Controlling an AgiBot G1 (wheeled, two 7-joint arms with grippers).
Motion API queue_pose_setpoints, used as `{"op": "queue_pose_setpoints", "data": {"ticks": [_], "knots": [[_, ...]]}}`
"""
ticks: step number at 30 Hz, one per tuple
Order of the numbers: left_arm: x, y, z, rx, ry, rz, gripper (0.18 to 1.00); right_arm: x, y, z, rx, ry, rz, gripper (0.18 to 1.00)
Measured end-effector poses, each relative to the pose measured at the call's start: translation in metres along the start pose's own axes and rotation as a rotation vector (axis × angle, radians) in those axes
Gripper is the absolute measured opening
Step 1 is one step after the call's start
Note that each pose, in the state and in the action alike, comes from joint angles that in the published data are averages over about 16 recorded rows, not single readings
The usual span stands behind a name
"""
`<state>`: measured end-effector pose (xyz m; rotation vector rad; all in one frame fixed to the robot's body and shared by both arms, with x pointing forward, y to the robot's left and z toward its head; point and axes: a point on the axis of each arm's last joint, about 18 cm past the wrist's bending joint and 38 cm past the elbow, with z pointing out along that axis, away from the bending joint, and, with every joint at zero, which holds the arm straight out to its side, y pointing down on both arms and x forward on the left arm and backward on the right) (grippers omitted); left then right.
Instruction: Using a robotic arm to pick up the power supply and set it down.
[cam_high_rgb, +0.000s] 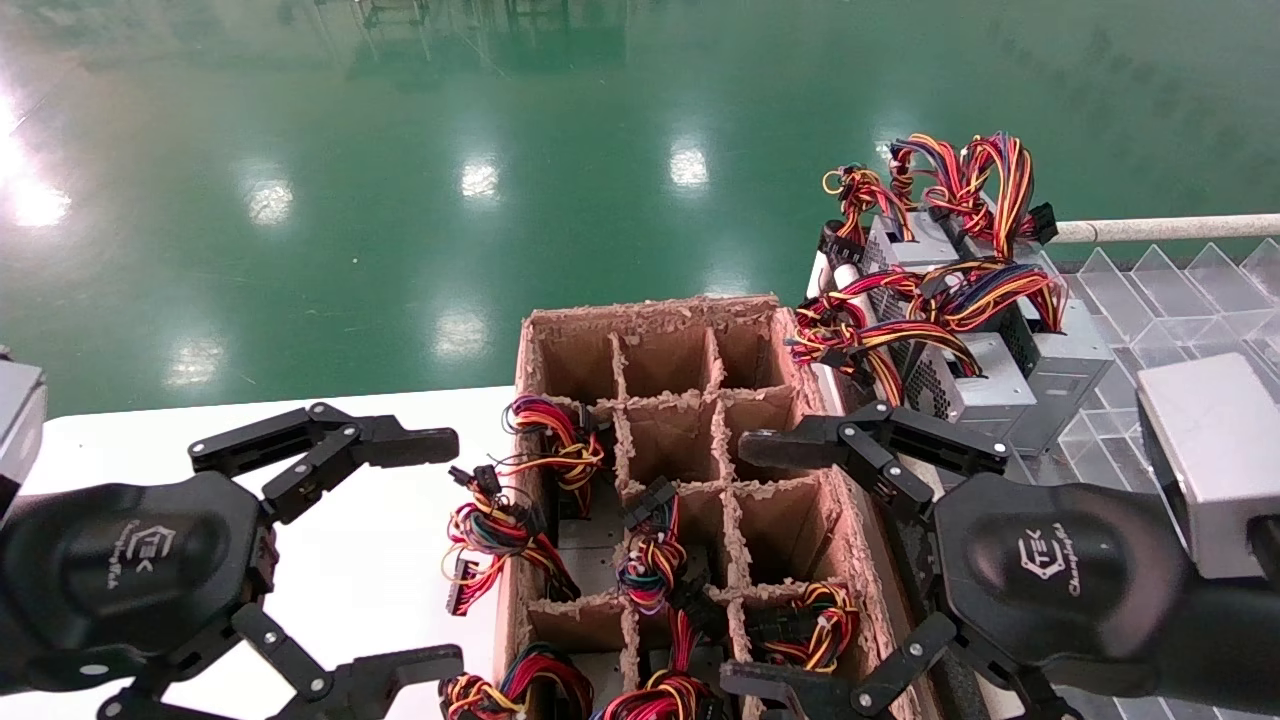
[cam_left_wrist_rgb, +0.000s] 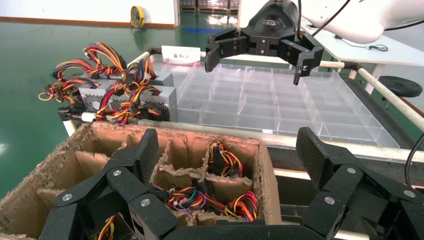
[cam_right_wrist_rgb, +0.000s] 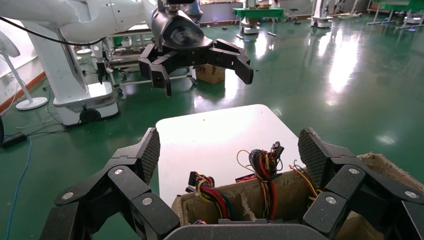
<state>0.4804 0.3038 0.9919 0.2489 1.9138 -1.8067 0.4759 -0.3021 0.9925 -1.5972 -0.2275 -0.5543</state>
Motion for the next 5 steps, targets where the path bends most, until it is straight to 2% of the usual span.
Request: {"op": "queue_pose_setpoints", "data": {"ticks": [5], "knots": [[0.0000, 0.0000, 0.0000, 0.000, 0.000, 0.000, 1.001, 0.0000, 0.0000, 0.0000, 0.000, 0.000, 0.000, 1.000]]}}
